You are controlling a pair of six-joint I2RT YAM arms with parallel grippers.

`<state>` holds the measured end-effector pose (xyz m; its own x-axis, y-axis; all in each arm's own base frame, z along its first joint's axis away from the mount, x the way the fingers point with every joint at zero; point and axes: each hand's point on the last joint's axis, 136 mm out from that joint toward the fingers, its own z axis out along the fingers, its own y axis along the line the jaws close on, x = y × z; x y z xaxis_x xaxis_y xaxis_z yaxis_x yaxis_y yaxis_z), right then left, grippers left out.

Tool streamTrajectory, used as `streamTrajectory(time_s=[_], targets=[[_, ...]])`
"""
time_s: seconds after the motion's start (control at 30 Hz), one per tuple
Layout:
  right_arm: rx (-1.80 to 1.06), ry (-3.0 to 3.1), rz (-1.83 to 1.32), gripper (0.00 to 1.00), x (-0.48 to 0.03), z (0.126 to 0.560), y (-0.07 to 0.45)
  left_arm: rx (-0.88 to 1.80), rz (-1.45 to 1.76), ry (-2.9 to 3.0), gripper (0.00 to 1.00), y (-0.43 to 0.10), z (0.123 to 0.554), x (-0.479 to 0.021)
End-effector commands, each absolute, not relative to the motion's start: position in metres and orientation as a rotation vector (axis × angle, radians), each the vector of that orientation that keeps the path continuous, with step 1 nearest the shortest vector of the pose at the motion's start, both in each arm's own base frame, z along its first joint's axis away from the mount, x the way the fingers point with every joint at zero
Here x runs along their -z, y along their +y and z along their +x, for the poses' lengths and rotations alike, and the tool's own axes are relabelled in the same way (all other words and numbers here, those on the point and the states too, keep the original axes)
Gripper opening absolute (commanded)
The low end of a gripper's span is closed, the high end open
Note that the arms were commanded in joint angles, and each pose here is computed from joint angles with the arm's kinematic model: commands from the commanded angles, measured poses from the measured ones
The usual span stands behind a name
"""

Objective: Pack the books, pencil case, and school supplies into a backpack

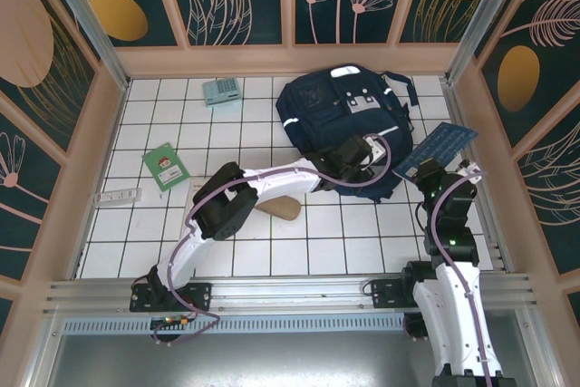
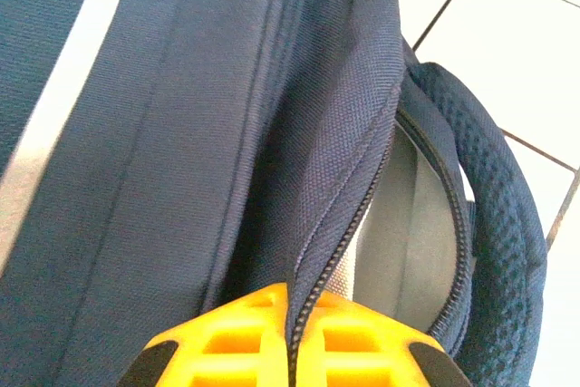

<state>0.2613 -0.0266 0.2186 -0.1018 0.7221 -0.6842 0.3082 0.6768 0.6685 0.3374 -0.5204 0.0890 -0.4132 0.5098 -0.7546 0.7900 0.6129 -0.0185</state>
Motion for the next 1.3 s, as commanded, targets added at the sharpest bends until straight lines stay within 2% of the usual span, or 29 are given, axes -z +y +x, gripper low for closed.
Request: streamTrajectory(time_s=[0.0,0.2,0.4,0.77,1.27], targets=[[-0.392,1.647,0.896,0.00,-0.219,0.255,-0.038,0.479,0.747,1.957,0.00,-0.516,0.371,-0.191],[-0.493,1.680,0.851,0.00,-0.210,0.264,-0.022,0.428,0.526,1.892,0.00,-0.503,0.398,-0.260],[-0.660,1.687,0.785,0.00,-0.206,0.281,0.002,0.434,0.423,1.827,0.00,-0.495,0.410,-0.302],[-0.986,1.577,0.727,0.00,-0.212,0.332,0.035,0.521,0.454,1.810,0.00,-0.502,0.401,-0.314],[-1.058,1.482,0.796,0.00,-0.203,0.402,0.054,0.601,0.514,1.776,0.00,-0.505,0.388,-0.330]])
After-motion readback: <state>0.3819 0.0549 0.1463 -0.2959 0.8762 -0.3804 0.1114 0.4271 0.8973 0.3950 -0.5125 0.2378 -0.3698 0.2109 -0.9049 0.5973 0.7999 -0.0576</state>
